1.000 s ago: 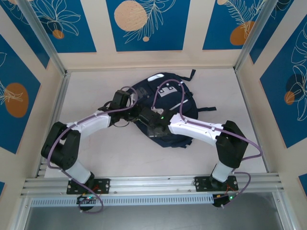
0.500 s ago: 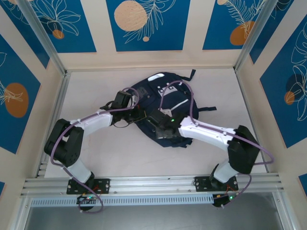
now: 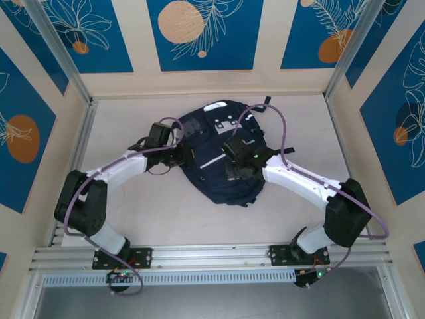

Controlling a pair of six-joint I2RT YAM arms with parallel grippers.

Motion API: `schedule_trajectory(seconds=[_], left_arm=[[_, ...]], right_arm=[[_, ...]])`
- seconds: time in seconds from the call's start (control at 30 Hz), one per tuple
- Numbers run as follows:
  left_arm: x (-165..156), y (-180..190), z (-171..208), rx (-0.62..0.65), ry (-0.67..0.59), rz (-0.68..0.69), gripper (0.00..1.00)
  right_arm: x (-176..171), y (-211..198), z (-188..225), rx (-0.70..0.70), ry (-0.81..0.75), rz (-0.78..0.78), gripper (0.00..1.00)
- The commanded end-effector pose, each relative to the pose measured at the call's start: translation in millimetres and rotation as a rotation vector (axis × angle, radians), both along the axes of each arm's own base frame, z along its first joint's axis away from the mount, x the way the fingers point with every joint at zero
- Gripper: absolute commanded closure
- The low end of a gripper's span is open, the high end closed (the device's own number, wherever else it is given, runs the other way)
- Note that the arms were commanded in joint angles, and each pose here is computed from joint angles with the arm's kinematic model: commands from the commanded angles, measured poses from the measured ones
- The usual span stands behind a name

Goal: Pack the student bag
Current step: Zip the student bag at the center of the table.

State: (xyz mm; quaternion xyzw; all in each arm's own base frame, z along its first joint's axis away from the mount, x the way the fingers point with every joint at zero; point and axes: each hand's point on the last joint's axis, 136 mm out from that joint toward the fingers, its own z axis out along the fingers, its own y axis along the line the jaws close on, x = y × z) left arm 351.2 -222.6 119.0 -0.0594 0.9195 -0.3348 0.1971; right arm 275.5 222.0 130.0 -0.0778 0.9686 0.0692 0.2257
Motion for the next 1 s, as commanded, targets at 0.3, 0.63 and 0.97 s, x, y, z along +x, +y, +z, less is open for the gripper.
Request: schedule_trajectory(seconds=[0.3,0.63,0.97], left_arm=[[-14.2,76.8,17.4,0.028,0.031,0.218,0.46],[-5.9,62.8,24.0,-0.147,0.066,0.295,0.44],[4.5,59.2,12.2,-0.213,0.122,0.37,0.58]], right_arm=[[22.3,154.3,19.1,0.282,0.007,0.309,1.0],[30.1,180.0,21.5,0.335,0.016,0.325,1.0],[27.8,171.1,16.4,0.325,0.023,0.298,1.0]])
